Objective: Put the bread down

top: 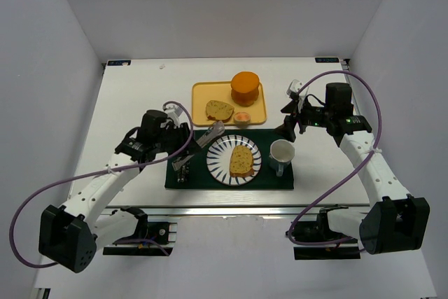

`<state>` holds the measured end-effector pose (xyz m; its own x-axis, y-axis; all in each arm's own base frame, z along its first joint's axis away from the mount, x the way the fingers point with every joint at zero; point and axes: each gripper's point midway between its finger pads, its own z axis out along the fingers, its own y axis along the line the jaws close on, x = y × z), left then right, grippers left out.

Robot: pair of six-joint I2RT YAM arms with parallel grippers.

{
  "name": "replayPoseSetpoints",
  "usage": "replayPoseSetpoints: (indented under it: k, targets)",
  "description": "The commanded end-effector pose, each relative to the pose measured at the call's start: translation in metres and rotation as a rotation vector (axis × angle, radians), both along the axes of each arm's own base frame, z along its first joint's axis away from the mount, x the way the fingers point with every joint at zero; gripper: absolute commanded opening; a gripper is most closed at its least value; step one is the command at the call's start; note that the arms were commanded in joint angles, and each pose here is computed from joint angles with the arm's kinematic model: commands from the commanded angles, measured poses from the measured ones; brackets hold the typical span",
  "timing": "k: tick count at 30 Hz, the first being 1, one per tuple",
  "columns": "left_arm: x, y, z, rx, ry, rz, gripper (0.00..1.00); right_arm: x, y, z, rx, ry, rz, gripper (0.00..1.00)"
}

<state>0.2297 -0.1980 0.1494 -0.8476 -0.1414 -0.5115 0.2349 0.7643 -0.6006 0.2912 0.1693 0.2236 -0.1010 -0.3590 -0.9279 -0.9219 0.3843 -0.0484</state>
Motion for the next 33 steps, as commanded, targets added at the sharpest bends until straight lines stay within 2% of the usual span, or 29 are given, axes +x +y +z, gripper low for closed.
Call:
replayPoseSetpoints:
  k: [1, 5, 9, 14, 22, 33]
  targets:
    - [0.042, 0.013, 0.021, 0.011, -0.094, 0.116, 0.46, 0.0, 0.002, 0.011, 0.019, -0.041, 0.02, 0.89]
    - [0.088, 0.038, 0.016, 0.016, -0.095, 0.214, 0.46, 0.0, 0.001, 0.011, 0.019, -0.045, 0.017, 0.89]
    - [0.126, 0.043, 0.015, 0.063, -0.11, 0.197, 0.47, -0.001, 0.002, 0.01, 0.022, -0.046, 0.018, 0.89]
    - [0.147, 0.039, -0.006, 0.112, -0.049, 0.152, 0.47, 0.0, 0.002, 0.011, 0.03, -0.045, 0.011, 0.89]
    - [0.148, 0.028, -0.035, 0.101, 0.027, 0.07, 0.48, 0.001, 0.001, 0.008, 0.019, -0.047, 0.004, 0.89]
    - [0.129, 0.012, -0.031, 0.002, 0.038, -0.013, 0.46, 0.003, 0.001, 0.011, 0.023, -0.051, 0.007, 0.89]
